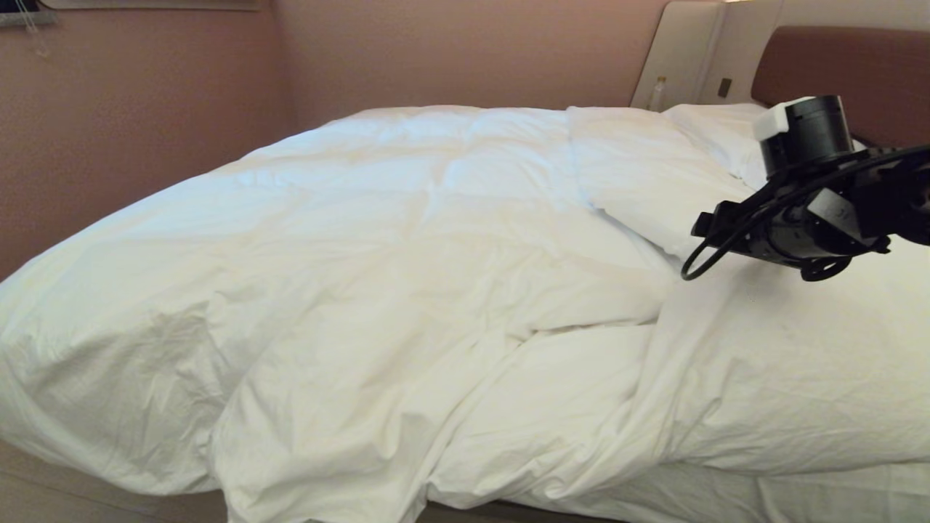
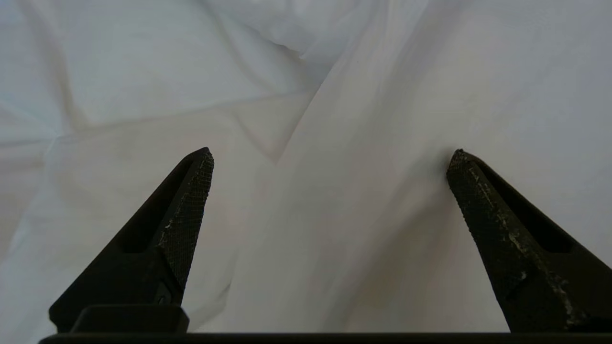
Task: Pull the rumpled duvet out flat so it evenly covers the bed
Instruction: Hold the folded corner of the quilt
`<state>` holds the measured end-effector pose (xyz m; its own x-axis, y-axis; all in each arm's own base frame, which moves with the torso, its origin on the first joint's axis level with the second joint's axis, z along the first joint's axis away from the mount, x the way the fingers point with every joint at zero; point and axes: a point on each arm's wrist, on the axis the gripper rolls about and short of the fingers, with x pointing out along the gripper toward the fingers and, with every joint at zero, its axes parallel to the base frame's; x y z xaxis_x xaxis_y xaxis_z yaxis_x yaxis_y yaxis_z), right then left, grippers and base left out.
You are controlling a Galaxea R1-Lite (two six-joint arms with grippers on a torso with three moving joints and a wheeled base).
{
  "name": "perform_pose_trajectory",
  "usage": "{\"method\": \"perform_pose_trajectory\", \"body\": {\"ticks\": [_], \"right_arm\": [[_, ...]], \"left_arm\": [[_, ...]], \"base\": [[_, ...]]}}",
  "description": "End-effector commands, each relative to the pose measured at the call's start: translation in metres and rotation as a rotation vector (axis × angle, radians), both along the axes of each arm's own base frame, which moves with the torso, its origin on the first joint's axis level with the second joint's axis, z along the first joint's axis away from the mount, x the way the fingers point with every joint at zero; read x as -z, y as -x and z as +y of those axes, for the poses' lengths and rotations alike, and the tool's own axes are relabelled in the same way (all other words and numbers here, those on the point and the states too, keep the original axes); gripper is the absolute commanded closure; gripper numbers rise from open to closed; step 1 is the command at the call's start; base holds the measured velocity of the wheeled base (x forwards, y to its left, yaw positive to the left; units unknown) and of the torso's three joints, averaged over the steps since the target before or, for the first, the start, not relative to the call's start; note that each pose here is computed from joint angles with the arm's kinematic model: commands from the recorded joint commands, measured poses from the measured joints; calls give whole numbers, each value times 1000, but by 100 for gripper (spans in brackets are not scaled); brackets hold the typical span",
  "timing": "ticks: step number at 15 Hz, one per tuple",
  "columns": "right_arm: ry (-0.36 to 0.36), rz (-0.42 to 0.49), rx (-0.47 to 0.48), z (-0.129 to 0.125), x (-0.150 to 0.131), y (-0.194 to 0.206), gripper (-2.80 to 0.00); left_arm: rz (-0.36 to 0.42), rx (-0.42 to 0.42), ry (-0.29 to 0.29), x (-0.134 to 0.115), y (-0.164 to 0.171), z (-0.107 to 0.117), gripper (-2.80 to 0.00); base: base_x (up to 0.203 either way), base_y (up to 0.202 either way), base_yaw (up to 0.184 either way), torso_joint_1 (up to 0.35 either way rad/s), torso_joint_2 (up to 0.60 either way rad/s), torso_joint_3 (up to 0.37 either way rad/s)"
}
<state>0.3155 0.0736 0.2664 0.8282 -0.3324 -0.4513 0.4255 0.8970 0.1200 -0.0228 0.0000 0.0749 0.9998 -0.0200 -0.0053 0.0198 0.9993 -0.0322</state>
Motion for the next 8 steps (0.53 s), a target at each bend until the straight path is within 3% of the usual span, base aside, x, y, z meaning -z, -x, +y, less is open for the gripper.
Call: {"method": "perform_pose_trajectory", "body": {"ticks": [1, 8], "right_arm": [[56, 2, 88, 6, 8, -5, -280], [161, 40, 183, 15, 27, -15, -280]], "left_arm": [[-1, 0, 0, 0, 0, 0, 0], [0, 0, 0, 0, 0, 0, 0]], "base": [[0, 0, 0, 0, 0, 0], [0, 0, 0, 0, 0, 0]]}}
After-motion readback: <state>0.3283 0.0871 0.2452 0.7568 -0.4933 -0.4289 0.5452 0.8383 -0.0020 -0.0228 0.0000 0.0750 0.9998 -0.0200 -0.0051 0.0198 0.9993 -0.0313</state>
